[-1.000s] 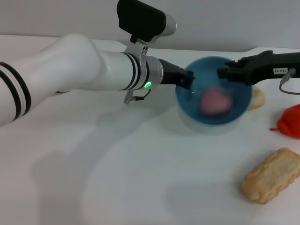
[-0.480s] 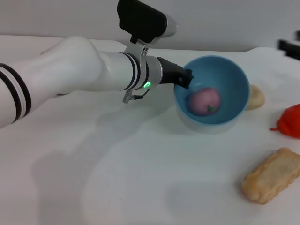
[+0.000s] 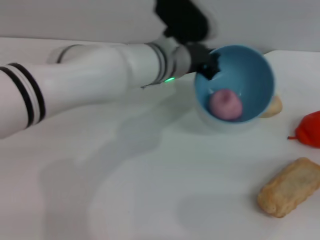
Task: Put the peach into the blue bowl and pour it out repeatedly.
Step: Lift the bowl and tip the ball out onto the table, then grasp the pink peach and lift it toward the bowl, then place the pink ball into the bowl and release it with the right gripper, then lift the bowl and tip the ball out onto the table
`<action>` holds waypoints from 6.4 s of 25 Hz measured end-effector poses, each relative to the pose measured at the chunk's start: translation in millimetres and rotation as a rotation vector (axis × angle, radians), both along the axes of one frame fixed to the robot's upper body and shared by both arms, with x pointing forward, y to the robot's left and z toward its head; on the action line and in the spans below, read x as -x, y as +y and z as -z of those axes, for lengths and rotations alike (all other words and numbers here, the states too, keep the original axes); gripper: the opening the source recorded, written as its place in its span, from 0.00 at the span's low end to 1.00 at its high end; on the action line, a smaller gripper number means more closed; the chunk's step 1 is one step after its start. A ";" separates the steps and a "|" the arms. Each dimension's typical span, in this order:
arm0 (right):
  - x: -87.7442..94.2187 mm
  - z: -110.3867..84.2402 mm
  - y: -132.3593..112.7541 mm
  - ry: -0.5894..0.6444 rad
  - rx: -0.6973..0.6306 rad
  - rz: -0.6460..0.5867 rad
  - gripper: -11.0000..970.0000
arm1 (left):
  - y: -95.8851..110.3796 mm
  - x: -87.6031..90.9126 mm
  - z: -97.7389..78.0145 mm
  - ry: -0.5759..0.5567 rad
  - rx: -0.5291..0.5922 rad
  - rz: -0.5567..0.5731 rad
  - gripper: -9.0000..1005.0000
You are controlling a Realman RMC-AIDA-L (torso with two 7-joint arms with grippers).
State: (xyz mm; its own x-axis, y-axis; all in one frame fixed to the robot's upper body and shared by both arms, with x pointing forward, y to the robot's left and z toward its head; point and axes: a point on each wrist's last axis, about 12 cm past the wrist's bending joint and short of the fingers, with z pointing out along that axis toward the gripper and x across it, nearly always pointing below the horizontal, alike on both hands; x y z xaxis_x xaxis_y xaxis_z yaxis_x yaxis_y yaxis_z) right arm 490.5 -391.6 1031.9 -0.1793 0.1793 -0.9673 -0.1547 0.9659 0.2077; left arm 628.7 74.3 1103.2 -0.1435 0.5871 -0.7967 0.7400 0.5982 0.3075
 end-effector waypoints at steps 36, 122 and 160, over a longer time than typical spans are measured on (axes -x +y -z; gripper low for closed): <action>6.6 26.5 32.1 0.107 -0.213 -0.063 0.57 | -8.9 18.9 -15.2 -0.564 -0.155 0.099 0.01; -118.7 -93.2 147.2 0.400 0.155 -0.801 0.24 | 49.0 9.0 34.5 0.330 0.206 -0.190 0.01; 7.8 32.9 25.4 0.245 -0.127 -0.123 0.60 | -39.5 22.3 -24.7 -0.682 -0.266 0.328 0.01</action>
